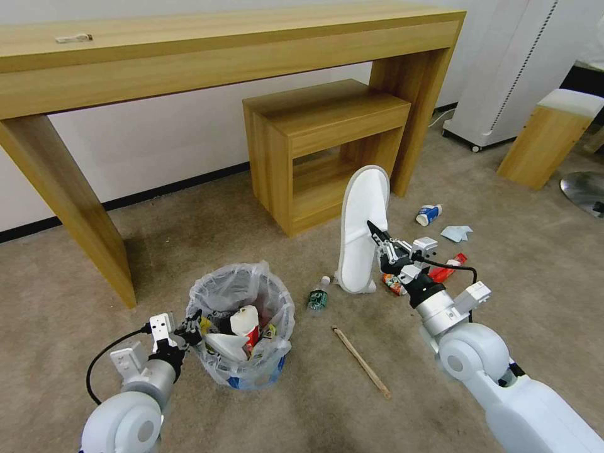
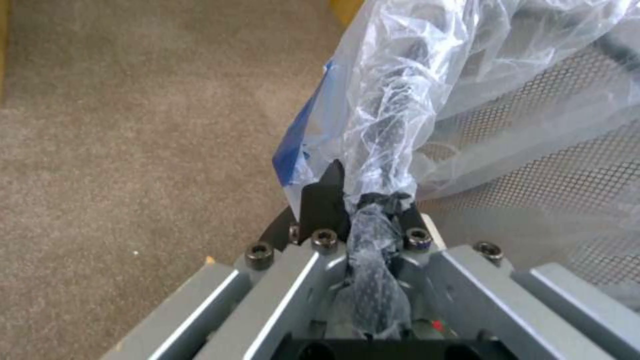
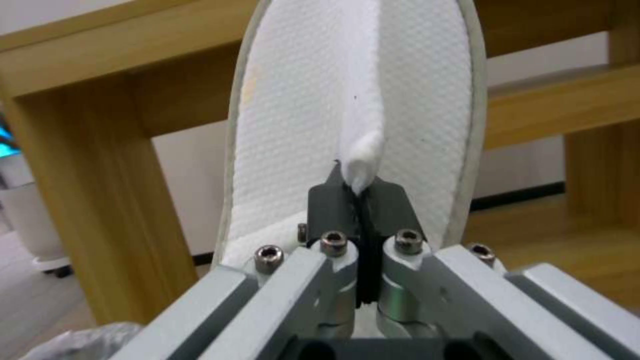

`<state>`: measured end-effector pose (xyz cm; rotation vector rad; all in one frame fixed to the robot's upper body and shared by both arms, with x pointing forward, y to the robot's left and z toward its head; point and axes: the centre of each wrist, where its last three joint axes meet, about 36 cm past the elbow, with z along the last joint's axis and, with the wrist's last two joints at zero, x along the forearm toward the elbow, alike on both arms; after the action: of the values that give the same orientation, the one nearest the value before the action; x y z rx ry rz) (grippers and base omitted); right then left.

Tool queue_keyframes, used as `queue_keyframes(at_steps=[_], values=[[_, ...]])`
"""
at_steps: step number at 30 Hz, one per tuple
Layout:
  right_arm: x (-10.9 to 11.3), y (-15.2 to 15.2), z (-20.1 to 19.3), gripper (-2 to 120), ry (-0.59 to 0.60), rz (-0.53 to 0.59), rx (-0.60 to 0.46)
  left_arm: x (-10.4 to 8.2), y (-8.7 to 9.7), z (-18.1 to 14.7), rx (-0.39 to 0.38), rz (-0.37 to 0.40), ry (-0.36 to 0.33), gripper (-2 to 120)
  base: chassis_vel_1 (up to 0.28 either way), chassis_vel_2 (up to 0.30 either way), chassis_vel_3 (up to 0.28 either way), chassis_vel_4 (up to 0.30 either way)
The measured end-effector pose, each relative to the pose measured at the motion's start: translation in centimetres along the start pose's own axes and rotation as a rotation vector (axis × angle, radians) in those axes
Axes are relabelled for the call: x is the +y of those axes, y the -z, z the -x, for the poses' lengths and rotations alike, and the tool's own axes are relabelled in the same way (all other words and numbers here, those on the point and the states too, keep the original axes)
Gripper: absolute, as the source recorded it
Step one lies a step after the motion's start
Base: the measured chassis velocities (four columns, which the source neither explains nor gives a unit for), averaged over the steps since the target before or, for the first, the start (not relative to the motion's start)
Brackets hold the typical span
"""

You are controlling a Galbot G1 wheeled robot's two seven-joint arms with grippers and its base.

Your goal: Pick up the trash bin and place the garbage on the floor into it.

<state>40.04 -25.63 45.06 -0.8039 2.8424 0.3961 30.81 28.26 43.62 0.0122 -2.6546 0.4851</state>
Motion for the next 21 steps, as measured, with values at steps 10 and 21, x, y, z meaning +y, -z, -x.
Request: queue_keyframes(at_steps=[10,21], values=[[1.1,0.5,0.4,0,0.083,-0.009,-0.001,-0.5,3.0,-0.9,0.112,-0.044,-0.032,2,0.000,0.000,0.000,0.000],[3.0,0.9,1.4,0,0.159,0.010,-0.024,-0.4,3.9,-0.8,0.202,-0.074,-0.040,2,0.000,0.000,0.000,0.000]])
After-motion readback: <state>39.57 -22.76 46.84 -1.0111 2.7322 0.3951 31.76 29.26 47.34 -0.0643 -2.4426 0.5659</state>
